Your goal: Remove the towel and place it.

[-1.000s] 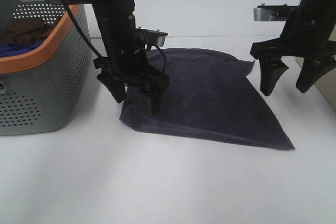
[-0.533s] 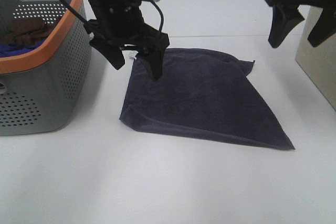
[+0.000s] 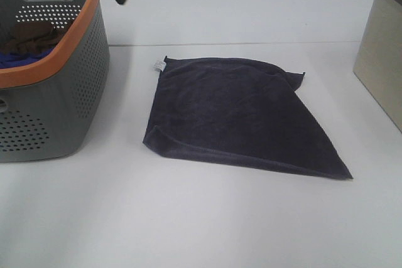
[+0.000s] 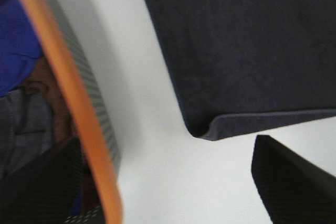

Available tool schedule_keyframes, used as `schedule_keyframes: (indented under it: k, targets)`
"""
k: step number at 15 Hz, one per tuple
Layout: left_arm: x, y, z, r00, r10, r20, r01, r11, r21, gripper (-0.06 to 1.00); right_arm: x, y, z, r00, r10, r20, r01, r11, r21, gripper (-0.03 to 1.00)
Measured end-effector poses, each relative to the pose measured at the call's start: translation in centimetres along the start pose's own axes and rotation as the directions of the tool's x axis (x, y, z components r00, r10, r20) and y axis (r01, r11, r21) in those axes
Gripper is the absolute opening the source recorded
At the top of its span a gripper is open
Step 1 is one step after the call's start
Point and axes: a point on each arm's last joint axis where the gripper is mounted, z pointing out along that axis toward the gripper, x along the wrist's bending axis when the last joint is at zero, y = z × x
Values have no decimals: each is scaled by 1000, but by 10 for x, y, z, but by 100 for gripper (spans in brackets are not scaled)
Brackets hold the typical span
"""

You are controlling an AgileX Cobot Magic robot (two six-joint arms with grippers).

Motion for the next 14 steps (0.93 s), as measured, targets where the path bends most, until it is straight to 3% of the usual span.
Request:
schedule_keyframes:
  k: [3, 6, 9, 14]
  targets:
    - [63, -17, -34, 985, -149, -83, 146, 988, -44, 82, -30, -6, -18, 998, 47, 43, -45, 998, -48, 66]
    - [102, -56, -67, 955, -258, -147, 251, 966, -64, 82, -18, -32, -29, 999, -25, 30, 26, 998, -50, 66]
    - [101, -93, -92, 945, -282, -168, 271, 959, -84, 82, -1, -68, -33, 992, -122, 35, 123, 992, -31, 66]
    - [73, -189, -136, 943, -277, -182, 249, 955, -162, 81, -4, -160, -71, 982, -186, -14, 182, 971, -153, 66]
